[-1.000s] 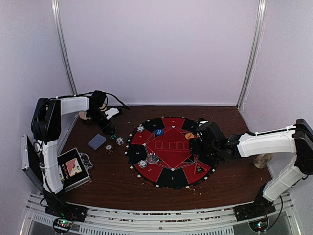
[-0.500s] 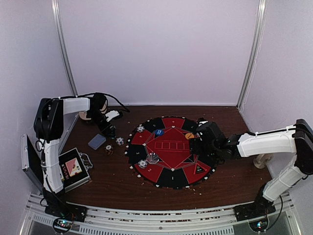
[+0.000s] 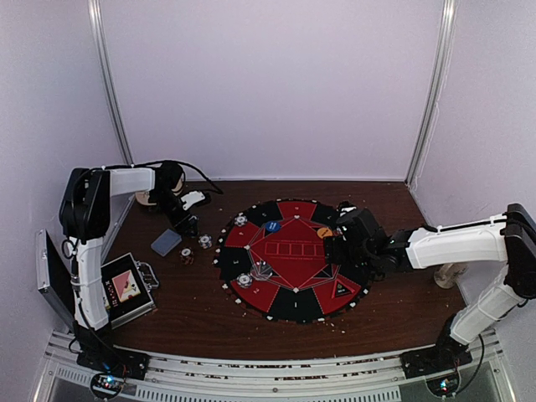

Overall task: Distribute texas hold em gaming equipment
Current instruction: Pick up the pile of poker chips from the pile of poker chips.

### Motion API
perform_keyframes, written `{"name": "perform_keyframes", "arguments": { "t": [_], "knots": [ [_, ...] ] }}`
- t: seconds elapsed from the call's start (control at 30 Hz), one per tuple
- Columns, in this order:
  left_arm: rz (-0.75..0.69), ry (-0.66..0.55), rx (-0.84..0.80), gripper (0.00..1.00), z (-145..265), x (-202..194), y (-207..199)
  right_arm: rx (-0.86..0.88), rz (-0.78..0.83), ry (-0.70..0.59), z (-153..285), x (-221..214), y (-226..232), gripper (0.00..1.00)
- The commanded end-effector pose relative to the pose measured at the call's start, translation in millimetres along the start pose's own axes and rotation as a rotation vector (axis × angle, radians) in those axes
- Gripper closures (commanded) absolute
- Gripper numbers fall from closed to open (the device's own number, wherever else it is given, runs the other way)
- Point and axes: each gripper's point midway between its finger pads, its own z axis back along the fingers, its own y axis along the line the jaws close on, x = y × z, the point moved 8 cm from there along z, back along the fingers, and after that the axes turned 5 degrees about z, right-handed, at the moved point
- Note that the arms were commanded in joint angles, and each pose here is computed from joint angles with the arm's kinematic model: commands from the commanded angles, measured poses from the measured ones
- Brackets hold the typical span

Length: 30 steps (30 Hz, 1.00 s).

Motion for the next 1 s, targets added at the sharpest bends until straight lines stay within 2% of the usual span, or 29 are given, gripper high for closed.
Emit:
{"name": "perform_keyframes", "arguments": {
  "t": [0.0,0.47,0.97],
  "knots": [
    [-0.006,-0.014,-0.005,0.31,0.4,1.9,4.7,0.005,-0.005,-0.020,1.7,6.7,3.5,0.10],
    [-0.005,-0.018,-0.009,0.42,2.9,0.4,2.6,0.004,-0.005,-0.020,2.0,7.1,3.4,0.11],
    [-0.007,-0.018,-0.020,0.47,5.2,-2.7,-1.9,0.004,-0.006,-0.021,2.3,7.2,3.2,0.10]
  ]
}}
